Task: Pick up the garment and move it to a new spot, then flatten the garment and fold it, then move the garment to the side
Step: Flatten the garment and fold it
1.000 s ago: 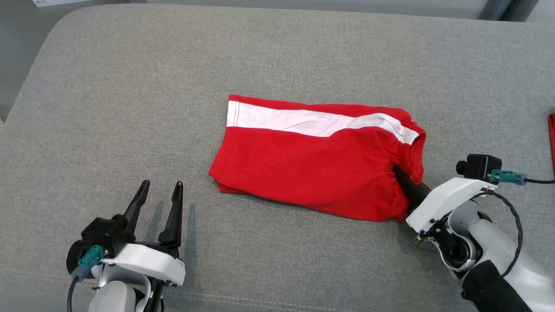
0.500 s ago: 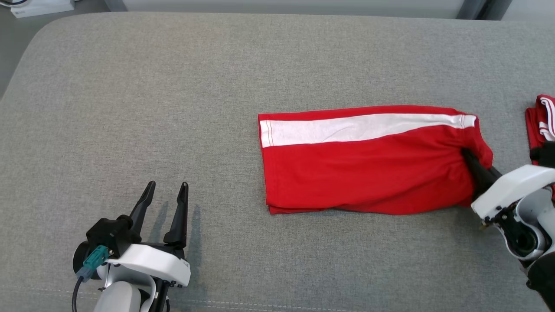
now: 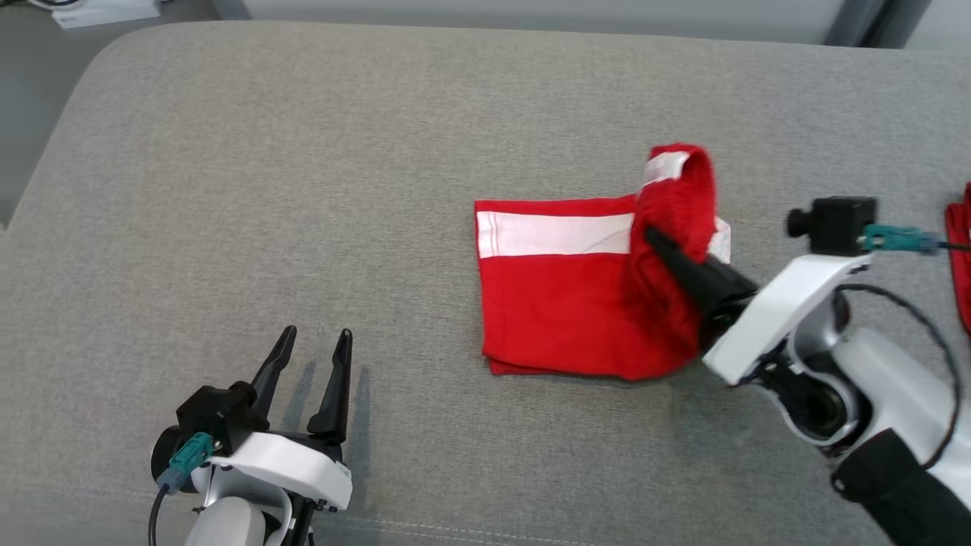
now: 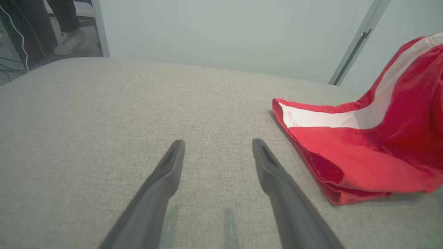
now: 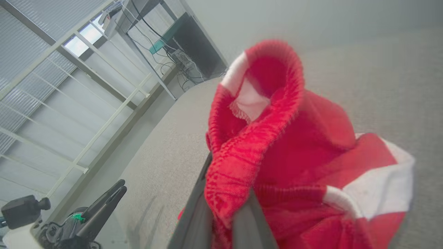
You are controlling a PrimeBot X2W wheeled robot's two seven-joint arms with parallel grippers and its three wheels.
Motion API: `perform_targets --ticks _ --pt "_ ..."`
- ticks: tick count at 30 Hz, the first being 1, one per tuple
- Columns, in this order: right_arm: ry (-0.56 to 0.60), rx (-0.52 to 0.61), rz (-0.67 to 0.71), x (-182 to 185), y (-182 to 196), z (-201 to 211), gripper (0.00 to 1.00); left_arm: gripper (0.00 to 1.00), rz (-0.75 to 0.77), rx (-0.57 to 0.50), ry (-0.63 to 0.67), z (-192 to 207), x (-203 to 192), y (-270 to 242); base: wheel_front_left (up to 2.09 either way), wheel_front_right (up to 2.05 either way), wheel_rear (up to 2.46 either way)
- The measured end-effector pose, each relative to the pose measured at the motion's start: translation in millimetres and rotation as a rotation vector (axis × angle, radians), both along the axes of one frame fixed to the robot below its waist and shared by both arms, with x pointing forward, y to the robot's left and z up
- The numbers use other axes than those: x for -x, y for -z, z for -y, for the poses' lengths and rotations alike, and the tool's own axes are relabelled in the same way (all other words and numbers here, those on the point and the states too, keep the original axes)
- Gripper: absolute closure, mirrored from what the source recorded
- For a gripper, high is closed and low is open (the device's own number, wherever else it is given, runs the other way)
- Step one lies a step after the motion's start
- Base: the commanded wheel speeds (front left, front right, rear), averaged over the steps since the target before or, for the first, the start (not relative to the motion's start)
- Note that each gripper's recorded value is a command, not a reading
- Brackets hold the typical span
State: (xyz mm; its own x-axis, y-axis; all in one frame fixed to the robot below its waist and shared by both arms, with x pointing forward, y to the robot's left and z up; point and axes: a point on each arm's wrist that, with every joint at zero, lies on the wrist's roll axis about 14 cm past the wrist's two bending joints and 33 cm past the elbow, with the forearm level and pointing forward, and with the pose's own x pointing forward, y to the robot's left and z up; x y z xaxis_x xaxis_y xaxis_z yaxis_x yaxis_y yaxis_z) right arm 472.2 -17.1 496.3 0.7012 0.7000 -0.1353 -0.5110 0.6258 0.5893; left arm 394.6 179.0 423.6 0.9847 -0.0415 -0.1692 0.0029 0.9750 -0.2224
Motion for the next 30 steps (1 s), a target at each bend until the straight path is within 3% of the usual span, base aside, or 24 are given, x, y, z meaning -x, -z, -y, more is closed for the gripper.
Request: perform_targets --ticks 5,13,14,15,23,30 --pt "-0.118 0.012 -0.045 15.3 15.2 -45.6 1.0 0.0 -0.005 0.005 -0.027 -7.7 7.5 -0.1 0.0 0.0 0.0" --pt "-0.211 0.054 -0.074 15.4 35.0 -91.0 1.0 0.0 -0.019 -0.002 -0.086 -25.8 23.4 1.1 0.0 0.0 0.0" --pt "-0.215 0.058 -0.083 15.2 38.7 -94.5 0.62 0.0 -0.022 -0.004 -0.093 -28.0 25.1 1.3 0.0 0.0 0.0" --pt "-0.22 0.062 -0.083 15.0 40.5 -97.6 0.02 0.0 -0.023 -0.006 -0.099 -30.0 26.6 1.4 0.0 0.0 0.0" --pt "-0.126 -0.009 -0.021 1.1 20.0 -82.0 0.0 0.0 -0.01 -0.001 -0.093 -27.8 21.4 -1.3 0.0 0.0 0.0" --pt "0.045 -0.006 0.058 -21.5 2.4 -17.4 0.0 0.0 0.026 -0.001 -0.013 -3.1 4.4 -9.7 0.0 0.0 0.0"
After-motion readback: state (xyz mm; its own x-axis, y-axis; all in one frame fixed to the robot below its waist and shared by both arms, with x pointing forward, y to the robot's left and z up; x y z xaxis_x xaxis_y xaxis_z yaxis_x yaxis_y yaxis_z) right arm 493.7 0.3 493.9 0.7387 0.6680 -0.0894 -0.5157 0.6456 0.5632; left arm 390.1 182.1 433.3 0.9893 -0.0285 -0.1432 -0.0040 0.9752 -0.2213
